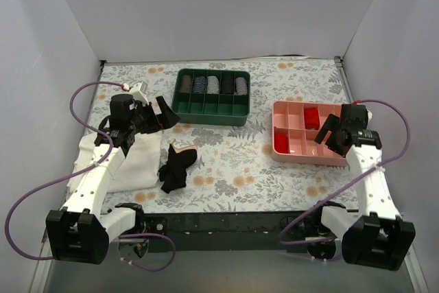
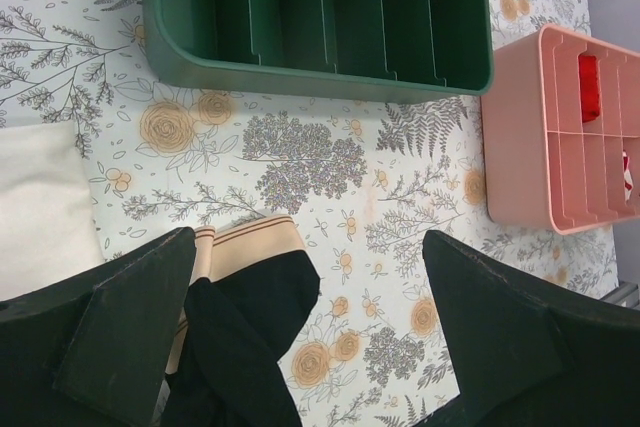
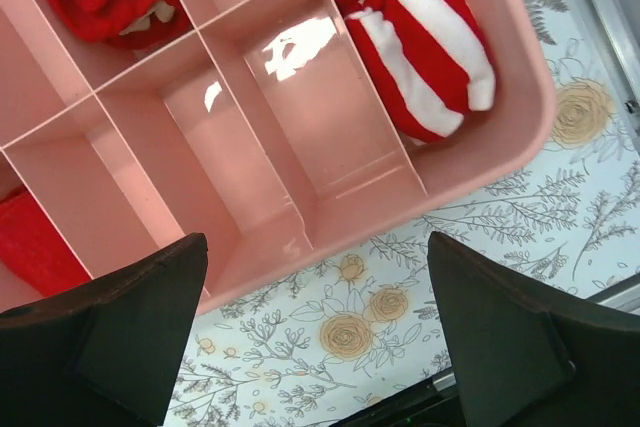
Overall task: Roll the underwear
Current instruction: Move the storage box to the corner of the board.
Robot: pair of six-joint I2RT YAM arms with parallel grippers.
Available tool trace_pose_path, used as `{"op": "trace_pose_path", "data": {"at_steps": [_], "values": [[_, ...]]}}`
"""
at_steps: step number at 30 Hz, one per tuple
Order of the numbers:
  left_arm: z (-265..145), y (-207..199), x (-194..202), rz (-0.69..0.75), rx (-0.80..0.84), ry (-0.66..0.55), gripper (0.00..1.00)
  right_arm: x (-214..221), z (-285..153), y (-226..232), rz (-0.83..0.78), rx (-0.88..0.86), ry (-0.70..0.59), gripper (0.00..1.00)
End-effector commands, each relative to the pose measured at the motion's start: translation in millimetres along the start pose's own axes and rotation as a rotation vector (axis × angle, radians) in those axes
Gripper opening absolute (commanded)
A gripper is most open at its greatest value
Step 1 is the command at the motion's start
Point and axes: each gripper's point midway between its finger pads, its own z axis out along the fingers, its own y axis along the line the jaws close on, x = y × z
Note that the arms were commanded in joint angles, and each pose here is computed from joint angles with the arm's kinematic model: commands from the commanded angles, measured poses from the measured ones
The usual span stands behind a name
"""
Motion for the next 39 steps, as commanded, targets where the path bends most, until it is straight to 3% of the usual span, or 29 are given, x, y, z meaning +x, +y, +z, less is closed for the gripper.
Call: {"op": "trace_pose_path", "data": {"at_steps": [1,11,17,22,36,38,39], "values": [[1,-5,-7,0.014,0.022,-0.026,0.98,-36,5,32,-0.040,-0.130,0.014,0.99],[6,0,-2,0.005,0.012,-0.011,0.98,-28,33,73,-0.128,-0.315,0.142,0.99],[7,4,-1,0.007,-0.005,-0.011,0.98,-17,60,74,-0.136,-0.289,0.212,0.99],[8,5,-2,0.007,-0.008,-0.016,0.98,-38,73,82,-0.133,-0.289,0.174,0.99],[13,13,0,-0.003,-0.042,-0.005,0.98,-92,144,146,-0.205,-0.438,0.229,0.99],[14,13,1,-0.003,-0.042,-0.003,0.98,-84,161,149,-0.257,-0.430,0.274,0.99],[14,14,1,-0.004,-0.045,-0.001,0.98,-101,161,157,-0.274,-0.444,0.244,0.99]]}}
